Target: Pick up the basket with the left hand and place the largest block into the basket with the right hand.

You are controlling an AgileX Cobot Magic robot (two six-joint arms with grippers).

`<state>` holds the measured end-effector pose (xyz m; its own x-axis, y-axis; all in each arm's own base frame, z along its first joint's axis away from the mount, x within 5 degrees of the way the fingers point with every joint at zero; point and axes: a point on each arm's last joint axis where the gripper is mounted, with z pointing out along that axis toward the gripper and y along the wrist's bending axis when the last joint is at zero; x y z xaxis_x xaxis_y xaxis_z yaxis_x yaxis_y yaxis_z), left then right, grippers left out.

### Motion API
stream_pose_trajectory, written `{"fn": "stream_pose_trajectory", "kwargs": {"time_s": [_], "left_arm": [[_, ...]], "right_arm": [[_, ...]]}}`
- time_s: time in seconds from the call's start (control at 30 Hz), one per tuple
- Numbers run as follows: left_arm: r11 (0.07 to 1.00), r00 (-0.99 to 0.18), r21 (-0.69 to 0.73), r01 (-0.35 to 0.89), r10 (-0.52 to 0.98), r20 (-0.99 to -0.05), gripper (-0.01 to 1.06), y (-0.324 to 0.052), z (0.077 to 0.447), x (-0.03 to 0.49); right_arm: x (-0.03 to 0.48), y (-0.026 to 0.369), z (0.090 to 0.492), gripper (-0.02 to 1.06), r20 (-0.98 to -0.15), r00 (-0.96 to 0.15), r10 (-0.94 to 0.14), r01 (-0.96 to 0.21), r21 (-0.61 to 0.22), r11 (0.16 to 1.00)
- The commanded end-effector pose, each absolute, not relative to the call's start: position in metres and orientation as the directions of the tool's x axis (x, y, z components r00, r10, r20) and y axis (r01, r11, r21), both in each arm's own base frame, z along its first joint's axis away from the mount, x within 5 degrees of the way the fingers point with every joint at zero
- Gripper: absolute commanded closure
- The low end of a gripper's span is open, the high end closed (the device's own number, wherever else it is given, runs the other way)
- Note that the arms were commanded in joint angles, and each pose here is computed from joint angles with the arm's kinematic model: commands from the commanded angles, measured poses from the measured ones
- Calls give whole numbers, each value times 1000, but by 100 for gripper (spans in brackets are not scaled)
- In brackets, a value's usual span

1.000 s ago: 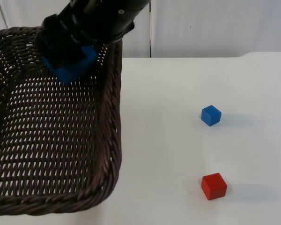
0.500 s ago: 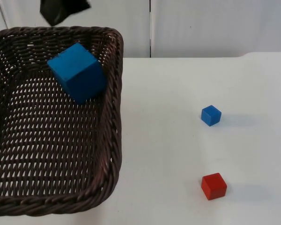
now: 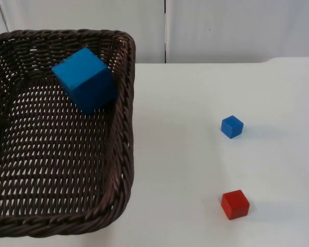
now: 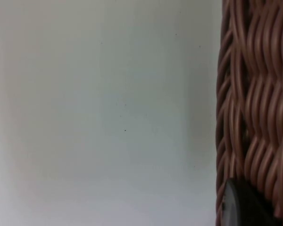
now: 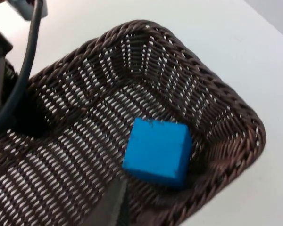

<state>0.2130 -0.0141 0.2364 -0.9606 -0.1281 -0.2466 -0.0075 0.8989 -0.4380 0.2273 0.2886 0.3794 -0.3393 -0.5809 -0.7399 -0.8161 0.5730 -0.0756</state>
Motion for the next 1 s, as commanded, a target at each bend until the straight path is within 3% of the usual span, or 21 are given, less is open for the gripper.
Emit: {"fn": "stream_pose_trajectory", "kwargs": {"time_s": [0.0,0.37,0.97], "left_arm": [[881,-954,-472,-17,-156,-257,105,-16,241,213],[881,-954,-472,-17,-156,-257,105,-16,241,213],[850,-947,-526,-38,-199,-254,105,-20,244,215]], "right_arm": [[221,279,384,-1,-764,-326,-557,-811,-76,580],[183,231,373,-1,-790,-338,-511,-798,-47,600],[131,165,388,-1,-854,-282,-437,-794,-48,606]]}}
